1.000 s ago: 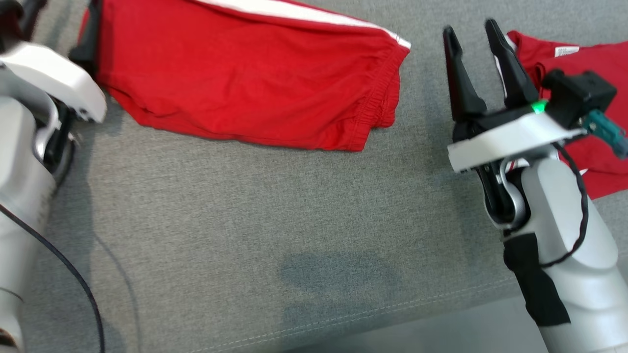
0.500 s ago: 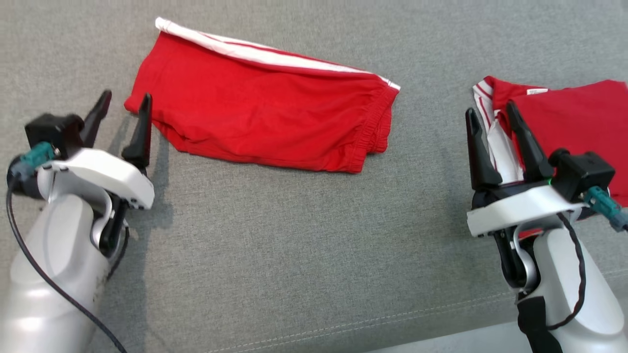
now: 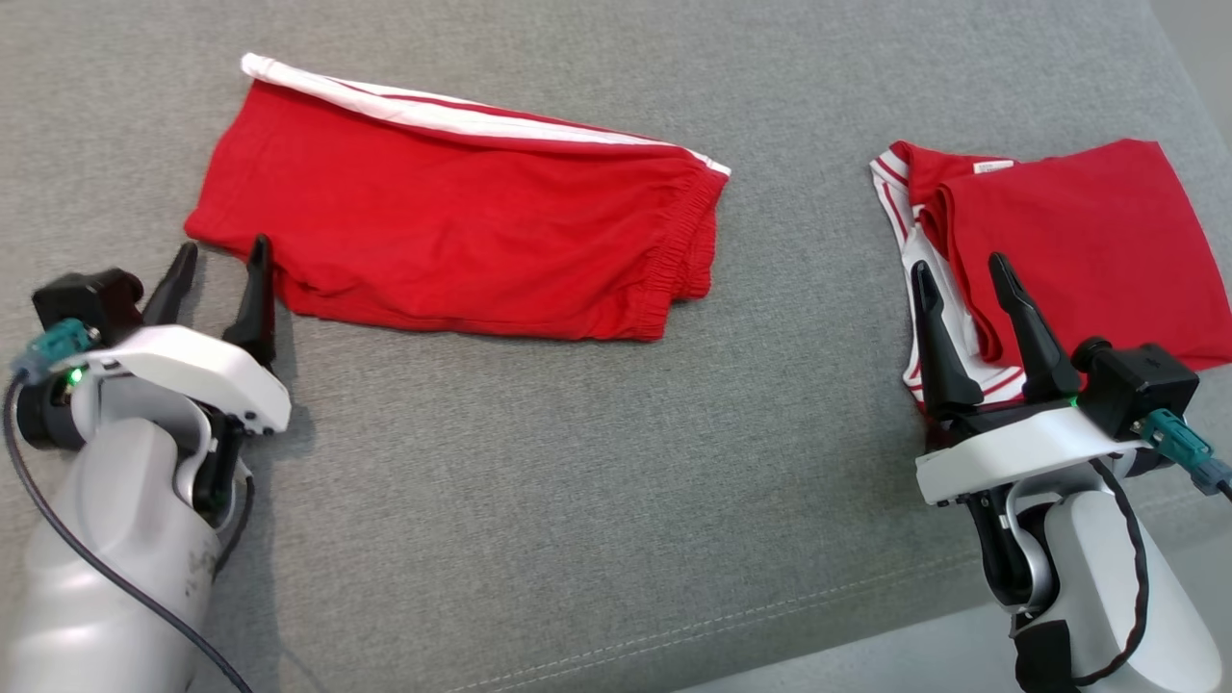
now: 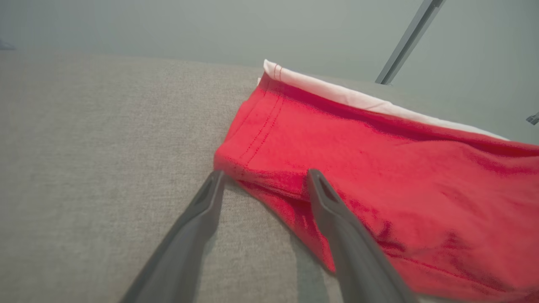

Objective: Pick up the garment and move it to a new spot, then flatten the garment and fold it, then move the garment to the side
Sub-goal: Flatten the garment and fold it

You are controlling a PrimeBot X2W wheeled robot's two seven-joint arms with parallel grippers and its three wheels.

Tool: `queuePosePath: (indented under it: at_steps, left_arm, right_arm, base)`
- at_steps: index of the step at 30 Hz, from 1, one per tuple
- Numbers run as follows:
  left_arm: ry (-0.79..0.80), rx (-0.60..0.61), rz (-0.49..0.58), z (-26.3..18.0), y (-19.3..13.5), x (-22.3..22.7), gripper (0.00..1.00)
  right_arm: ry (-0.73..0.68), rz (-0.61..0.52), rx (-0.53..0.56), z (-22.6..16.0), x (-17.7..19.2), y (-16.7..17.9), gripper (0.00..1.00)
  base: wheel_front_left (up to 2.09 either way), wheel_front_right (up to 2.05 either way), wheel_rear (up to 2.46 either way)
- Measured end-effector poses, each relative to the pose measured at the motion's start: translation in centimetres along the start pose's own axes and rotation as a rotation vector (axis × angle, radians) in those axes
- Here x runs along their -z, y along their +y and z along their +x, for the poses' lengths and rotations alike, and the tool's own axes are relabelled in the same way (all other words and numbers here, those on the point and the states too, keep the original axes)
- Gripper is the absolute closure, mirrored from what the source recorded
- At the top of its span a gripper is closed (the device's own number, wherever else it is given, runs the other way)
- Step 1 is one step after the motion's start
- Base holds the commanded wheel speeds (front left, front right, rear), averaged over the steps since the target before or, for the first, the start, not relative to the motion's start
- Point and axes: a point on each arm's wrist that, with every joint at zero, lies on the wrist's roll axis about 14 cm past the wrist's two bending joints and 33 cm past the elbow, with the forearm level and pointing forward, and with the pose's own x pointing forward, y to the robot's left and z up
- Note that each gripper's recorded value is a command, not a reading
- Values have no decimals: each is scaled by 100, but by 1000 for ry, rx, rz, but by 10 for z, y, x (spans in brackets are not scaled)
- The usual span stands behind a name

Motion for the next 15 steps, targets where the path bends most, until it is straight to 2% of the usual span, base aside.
queuePosePath:
  at_steps: [11,12,15]
  left_arm:
    - [48,-37,-94,27,3,9,0]
    - [51,-38,-92,28,4,9,6]
    - [61,-31,-84,28,2,11,100]
  right_arm:
    - [9,2,32,-5,3,-11,0]
    - [7,2,32,-5,2,-11,0]
    - [7,8,32,-5,3,-11,0]
  base:
    - [0,0,0]
    - [0,0,0]
    - [0,0,0]
